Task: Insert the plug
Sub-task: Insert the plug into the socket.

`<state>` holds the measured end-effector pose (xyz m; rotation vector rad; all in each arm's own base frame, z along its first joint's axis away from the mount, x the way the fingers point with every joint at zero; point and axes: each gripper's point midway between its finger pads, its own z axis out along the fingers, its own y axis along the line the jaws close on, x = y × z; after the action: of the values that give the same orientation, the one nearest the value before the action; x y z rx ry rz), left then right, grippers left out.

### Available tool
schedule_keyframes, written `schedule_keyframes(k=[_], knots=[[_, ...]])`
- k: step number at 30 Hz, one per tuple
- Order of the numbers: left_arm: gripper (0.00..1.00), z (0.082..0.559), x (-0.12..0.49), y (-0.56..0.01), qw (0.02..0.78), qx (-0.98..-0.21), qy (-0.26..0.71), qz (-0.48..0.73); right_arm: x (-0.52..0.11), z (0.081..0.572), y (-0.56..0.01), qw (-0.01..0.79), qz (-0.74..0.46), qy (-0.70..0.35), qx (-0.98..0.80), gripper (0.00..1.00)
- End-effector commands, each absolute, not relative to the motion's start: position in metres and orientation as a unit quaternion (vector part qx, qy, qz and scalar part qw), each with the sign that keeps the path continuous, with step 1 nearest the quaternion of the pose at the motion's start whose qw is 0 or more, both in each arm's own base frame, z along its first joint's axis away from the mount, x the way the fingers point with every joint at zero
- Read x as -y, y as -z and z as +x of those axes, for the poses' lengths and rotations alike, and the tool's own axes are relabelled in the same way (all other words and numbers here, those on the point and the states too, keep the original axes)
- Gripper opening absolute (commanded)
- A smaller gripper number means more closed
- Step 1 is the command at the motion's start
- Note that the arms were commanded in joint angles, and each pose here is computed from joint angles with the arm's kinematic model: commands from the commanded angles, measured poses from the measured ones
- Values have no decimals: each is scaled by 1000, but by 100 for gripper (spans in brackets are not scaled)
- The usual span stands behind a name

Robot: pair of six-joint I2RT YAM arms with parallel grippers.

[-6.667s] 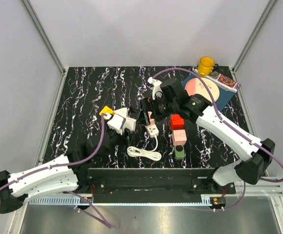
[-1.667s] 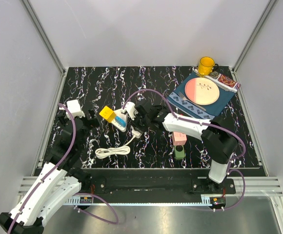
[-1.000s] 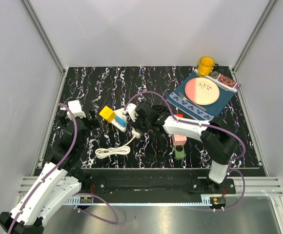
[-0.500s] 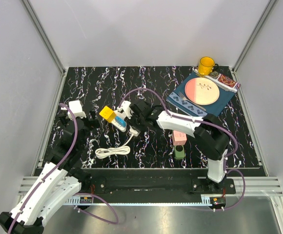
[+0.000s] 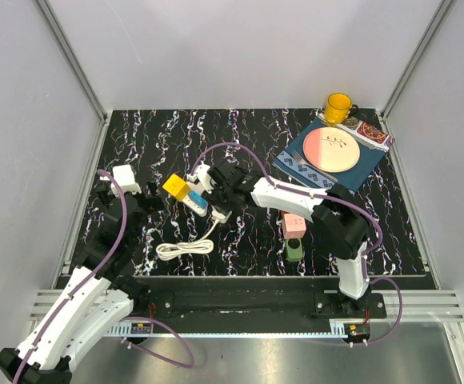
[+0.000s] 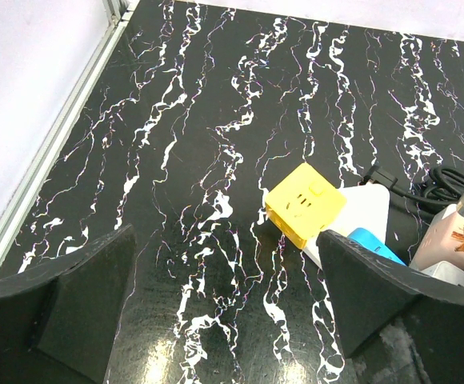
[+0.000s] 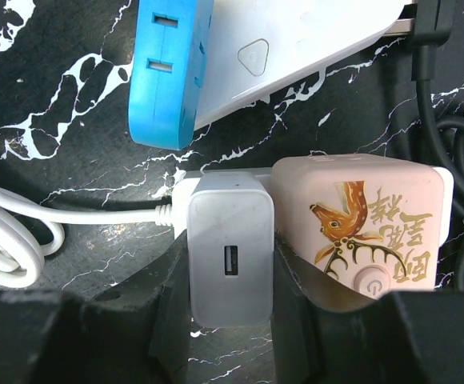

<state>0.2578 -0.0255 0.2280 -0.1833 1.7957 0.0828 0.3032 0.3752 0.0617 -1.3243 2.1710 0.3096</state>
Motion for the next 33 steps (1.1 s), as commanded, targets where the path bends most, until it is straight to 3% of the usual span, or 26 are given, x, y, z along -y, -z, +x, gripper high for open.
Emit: schedule_keyframes(k=[1, 5, 7, 11, 12, 18, 19, 26, 33], knots=[[99, 263, 28, -239, 638, -765, -26, -82, -306, 244, 40, 98, -513, -49, -851, 0], [99, 263, 29, -239, 638, -766, -24, -81, -310, 246, 25, 117, -507, -61, -852, 1], [99, 263, 28, -239, 638, -765, -24, -81, -316, 248, 13, 130, -505, -69, -850, 6], [99, 263, 29, -239, 638, -766, -24, -81, -336, 256, -23, 172, -495, -103, -846, 24], [99, 263, 29, -238, 637, -766, -24, -82, -339, 257, -28, 177, -489, -107, -848, 33], [99, 263, 29, -239, 638, -766, -23, -81, -348, 266, -67, 223, -464, -122, -849, 55], [99, 263, 29, -240, 639, -765, -22, -81, -349, 267, -72, 229, -461, -124, -848, 64], [99, 262, 27, -241, 640, -763, -22, -85, -362, 278, -139, 296, -433, -155, -837, 79], [99, 261, 27, -242, 643, -761, -20, -87, -369, 289, -175, 329, -413, -166, -833, 86]])
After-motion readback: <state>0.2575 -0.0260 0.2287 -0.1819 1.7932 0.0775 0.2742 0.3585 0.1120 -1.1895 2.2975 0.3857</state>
